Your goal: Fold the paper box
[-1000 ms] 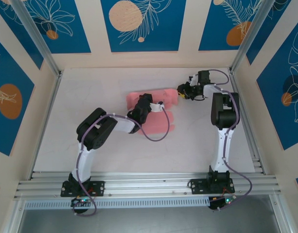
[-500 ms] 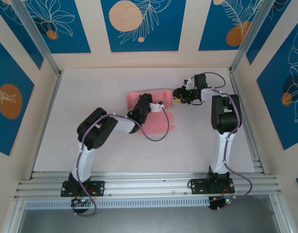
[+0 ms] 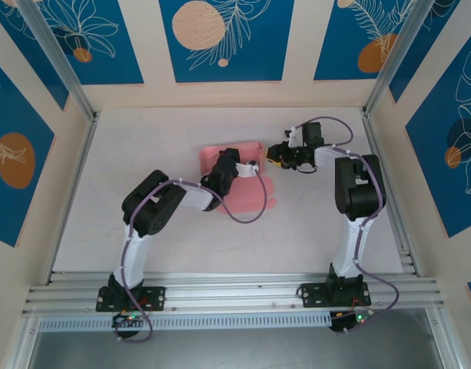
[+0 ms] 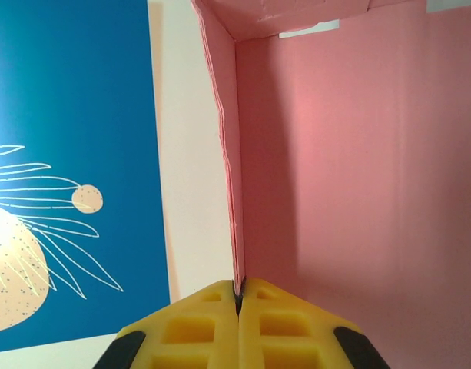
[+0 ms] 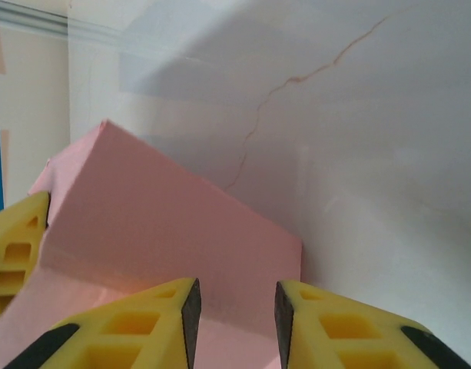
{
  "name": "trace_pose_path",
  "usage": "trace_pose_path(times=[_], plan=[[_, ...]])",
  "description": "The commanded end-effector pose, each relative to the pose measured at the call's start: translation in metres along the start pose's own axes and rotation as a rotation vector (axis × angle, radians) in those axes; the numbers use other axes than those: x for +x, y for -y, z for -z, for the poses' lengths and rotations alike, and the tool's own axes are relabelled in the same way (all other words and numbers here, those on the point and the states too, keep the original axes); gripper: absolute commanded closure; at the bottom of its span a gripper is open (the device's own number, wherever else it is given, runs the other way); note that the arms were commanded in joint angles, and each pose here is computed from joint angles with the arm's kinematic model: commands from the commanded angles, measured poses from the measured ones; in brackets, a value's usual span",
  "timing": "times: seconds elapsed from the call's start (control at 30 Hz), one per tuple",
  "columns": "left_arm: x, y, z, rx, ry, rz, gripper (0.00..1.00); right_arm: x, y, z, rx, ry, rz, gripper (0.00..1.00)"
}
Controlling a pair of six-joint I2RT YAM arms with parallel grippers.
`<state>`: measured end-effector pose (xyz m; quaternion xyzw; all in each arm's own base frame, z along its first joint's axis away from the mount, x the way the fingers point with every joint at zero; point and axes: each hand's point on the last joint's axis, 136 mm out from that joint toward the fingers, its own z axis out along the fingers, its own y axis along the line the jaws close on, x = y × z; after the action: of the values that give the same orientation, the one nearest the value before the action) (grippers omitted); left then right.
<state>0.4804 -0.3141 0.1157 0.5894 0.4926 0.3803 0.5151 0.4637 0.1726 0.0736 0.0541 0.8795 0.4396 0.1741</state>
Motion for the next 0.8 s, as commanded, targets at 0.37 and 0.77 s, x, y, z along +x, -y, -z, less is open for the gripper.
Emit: trace_pose_path(times=[0.37, 0.77], plan=[[0.008, 0.012, -0.005, 0.035, -0.007, 0.015, 1.0, 0.006, -0.024, 0.003, -0.041, 0.018, 0.085, 0.6], [-0.003, -0.006, -0.002, -0.057, 0.08, -0.034, 1.0, 0.011, -0.025, 0.009, -0.018, 0.032, 0.144, 0.57]])
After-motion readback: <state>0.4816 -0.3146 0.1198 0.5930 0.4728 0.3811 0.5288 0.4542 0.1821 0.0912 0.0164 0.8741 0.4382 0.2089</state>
